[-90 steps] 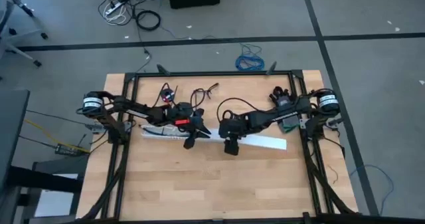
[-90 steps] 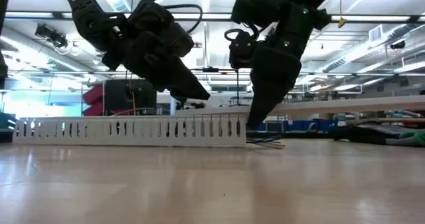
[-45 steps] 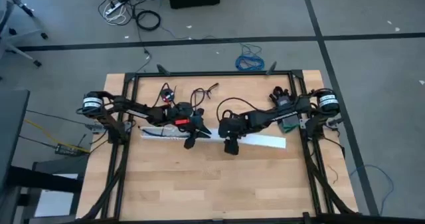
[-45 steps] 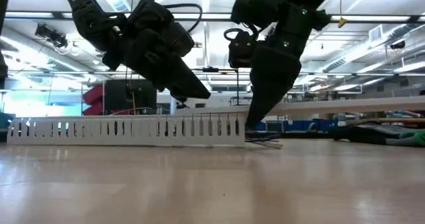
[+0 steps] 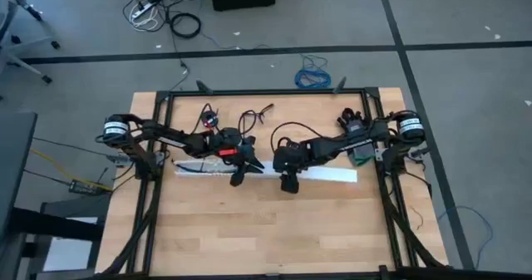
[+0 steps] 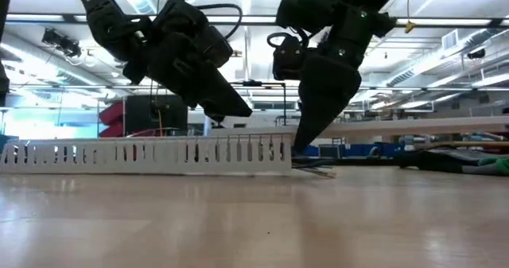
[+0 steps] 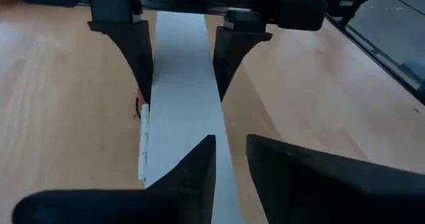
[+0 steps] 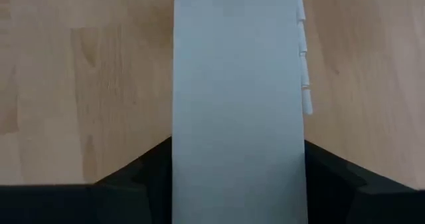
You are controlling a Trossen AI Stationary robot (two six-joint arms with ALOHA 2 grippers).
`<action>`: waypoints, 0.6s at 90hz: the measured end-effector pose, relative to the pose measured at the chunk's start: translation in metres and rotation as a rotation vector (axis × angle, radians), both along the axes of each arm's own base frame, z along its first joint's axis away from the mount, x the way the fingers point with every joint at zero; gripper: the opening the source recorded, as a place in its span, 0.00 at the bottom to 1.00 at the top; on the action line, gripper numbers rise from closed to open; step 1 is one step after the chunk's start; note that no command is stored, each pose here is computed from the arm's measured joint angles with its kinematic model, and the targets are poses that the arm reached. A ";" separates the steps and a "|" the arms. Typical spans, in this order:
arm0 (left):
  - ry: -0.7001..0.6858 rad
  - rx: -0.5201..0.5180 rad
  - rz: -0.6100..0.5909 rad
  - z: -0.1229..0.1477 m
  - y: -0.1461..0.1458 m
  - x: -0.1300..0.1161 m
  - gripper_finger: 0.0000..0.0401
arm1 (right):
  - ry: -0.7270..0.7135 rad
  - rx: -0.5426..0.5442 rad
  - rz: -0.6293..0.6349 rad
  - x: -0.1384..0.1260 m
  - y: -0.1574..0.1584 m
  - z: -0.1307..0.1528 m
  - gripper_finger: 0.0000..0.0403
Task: Ziptie cables
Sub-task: Close the white cable duct
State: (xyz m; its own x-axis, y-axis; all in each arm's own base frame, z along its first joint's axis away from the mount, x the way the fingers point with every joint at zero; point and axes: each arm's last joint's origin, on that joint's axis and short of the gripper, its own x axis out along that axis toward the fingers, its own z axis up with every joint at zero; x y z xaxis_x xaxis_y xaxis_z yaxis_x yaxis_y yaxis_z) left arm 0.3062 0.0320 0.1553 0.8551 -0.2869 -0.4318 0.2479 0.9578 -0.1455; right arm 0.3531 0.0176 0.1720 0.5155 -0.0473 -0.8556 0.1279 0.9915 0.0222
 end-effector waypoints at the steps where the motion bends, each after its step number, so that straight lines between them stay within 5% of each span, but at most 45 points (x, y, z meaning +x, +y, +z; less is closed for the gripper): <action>1: 0.000 0.000 0.000 0.000 0.000 0.000 0.19 | -0.001 -0.001 0.003 0.000 0.000 0.000 0.57; 54: 0.023 -0.008 -0.002 -0.002 0.000 -0.001 0.19 | -0.016 0.019 0.053 0.001 0.001 0.001 0.57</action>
State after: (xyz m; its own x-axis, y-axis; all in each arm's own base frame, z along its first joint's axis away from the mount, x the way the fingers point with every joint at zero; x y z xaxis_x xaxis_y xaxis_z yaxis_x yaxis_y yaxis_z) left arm 0.3051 0.0317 0.1535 0.8444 -0.2923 -0.4488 0.2464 0.9560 -0.1591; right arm 0.3546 0.0187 0.1729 0.5300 -0.0036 -0.8480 0.0743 0.9963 0.0422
